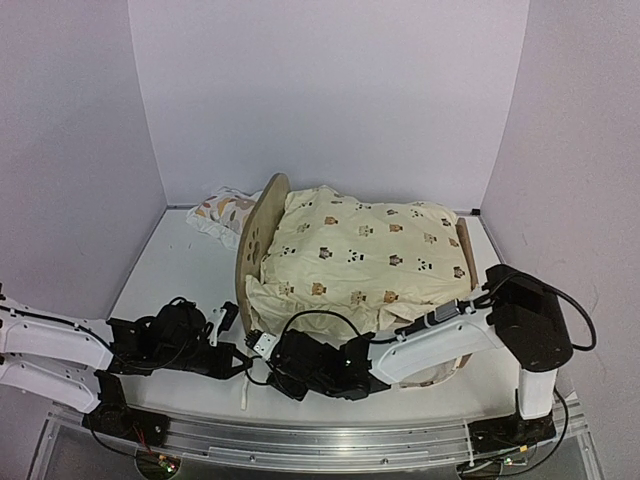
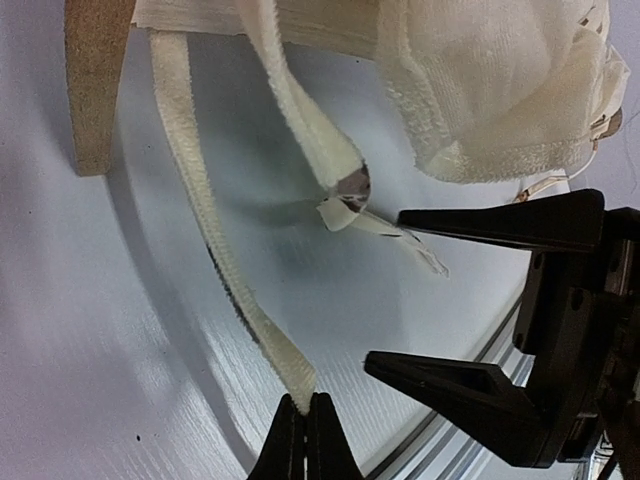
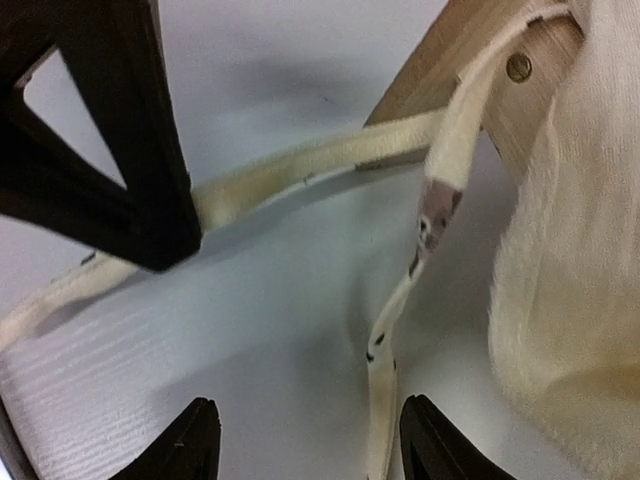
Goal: Set up the pet bed
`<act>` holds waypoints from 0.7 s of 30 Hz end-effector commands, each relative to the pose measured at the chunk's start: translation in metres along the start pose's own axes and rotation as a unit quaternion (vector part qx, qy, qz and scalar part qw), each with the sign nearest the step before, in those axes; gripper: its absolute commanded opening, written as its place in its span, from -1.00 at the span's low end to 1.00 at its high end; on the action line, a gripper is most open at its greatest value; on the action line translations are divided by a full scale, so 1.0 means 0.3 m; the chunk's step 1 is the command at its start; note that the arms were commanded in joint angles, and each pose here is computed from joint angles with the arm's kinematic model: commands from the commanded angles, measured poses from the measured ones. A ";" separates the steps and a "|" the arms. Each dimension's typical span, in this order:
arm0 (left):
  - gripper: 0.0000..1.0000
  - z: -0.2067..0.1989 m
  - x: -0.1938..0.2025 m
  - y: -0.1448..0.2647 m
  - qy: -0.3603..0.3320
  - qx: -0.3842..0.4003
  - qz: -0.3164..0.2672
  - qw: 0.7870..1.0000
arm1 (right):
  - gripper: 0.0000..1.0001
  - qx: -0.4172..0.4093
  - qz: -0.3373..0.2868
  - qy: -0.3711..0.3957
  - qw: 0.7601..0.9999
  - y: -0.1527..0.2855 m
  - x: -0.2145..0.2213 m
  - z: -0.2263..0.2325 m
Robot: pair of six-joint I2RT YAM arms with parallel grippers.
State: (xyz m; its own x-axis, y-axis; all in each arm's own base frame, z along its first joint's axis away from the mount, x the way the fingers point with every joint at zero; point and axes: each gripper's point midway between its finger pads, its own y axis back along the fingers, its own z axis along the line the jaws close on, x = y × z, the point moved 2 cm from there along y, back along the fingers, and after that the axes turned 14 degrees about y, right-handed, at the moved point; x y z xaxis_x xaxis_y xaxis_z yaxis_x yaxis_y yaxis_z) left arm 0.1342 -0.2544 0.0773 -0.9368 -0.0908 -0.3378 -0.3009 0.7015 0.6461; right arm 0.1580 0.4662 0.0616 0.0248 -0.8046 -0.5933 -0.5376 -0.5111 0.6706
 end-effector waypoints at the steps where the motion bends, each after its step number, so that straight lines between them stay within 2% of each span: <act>1: -1.00 -0.019 -0.008 0.012 -0.009 0.009 -0.007 1.000 | 0.18 0.024 -0.050 -0.024 0.998 -0.064 -0.098 -0.056; 9: -1.00 -0.017 -0.007 0.023 -0.010 0.013 -0.010 1.000 | 0.03 0.054 -0.061 -0.016 0.997 -0.128 -0.129 -0.097; 12: -1.00 -0.018 -0.008 0.026 -0.010 0.014 -0.011 1.000 | -0.20 0.061 -0.060 -0.006 0.996 -0.148 -0.134 -0.097; 14: -1.00 -0.015 -0.007 0.029 -0.010 0.014 -0.012 1.000 | -0.45 0.063 -0.059 -0.003 0.996 -0.154 -0.135 -0.097; 17: -1.00 -0.016 -0.009 0.034 -0.010 0.014 -0.016 1.000 | -0.92 0.046 -0.071 -0.014 0.996 -0.133 -0.154 -0.090; 18: -1.00 -0.016 -0.012 0.037 -0.011 0.014 -0.018 1.000 | -0.99 0.035 -0.079 -0.022 0.996 -0.122 -0.166 -0.087; 21: -1.00 -0.018 -0.017 0.044 -0.012 0.014 -0.023 1.000 | -1.00 0.003 -0.108 -0.044 0.993 -0.076 -0.232 -0.085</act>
State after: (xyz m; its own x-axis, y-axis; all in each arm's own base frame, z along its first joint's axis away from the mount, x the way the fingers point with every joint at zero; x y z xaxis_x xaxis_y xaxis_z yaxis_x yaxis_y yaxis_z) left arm 0.1339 -0.2536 0.0910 -0.9282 -0.1053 -0.3570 -0.3171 0.7258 0.6104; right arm 0.1997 0.5041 0.0533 0.0649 -0.7570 -0.6502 -0.5899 -0.5546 0.5869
